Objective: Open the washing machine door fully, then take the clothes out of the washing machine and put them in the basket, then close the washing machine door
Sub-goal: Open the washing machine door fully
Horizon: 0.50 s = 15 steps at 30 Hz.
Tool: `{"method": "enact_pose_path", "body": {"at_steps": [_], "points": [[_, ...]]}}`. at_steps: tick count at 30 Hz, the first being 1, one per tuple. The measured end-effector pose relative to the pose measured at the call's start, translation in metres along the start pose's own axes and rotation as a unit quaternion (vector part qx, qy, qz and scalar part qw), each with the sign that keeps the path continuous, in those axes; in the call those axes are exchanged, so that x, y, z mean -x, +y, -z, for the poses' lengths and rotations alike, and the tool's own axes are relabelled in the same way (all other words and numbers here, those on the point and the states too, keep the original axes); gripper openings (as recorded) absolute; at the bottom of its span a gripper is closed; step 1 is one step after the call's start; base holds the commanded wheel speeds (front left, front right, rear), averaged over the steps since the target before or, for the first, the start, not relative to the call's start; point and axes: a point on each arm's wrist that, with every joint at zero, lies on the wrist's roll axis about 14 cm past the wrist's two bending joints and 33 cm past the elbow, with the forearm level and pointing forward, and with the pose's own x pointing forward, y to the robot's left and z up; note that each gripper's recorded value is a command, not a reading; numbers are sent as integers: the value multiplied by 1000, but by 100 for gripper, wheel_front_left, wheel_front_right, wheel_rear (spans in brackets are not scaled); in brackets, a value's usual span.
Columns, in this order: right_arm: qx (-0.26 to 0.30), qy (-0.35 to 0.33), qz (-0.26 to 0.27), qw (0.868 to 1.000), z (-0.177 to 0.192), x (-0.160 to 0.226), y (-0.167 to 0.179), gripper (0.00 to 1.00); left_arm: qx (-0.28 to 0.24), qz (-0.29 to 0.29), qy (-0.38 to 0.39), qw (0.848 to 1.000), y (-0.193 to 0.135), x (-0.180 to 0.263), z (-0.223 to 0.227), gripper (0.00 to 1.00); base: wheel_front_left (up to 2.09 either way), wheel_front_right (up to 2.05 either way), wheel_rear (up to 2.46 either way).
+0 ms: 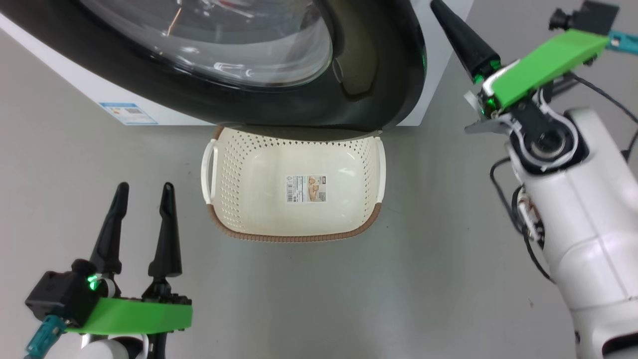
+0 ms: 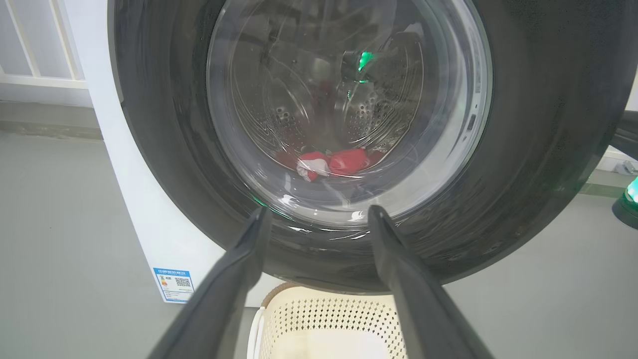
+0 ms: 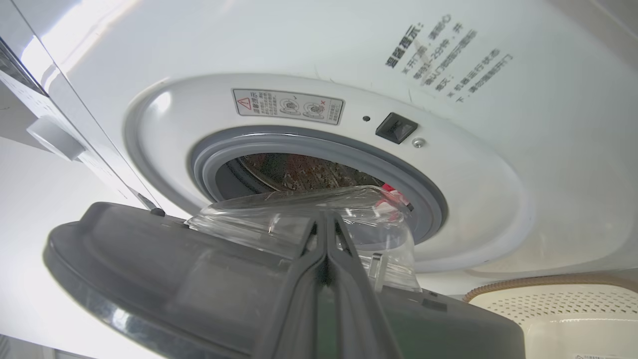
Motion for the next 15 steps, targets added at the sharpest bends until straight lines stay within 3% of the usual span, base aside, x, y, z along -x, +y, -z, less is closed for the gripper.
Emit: {"method": "enact_pose_path", "body": {"at_steps": [5, 15], "points": [[-67, 77, -2, 995, 12, -9, -2, 0, -2, -3, 4, 1000, 2, 1, 2, 100, 0, 0, 0], [-65, 185, -9, 980, 34, -10, 5, 0, -6, -7, 4, 1000, 5, 3, 2, 100, 0, 0, 0]]}}
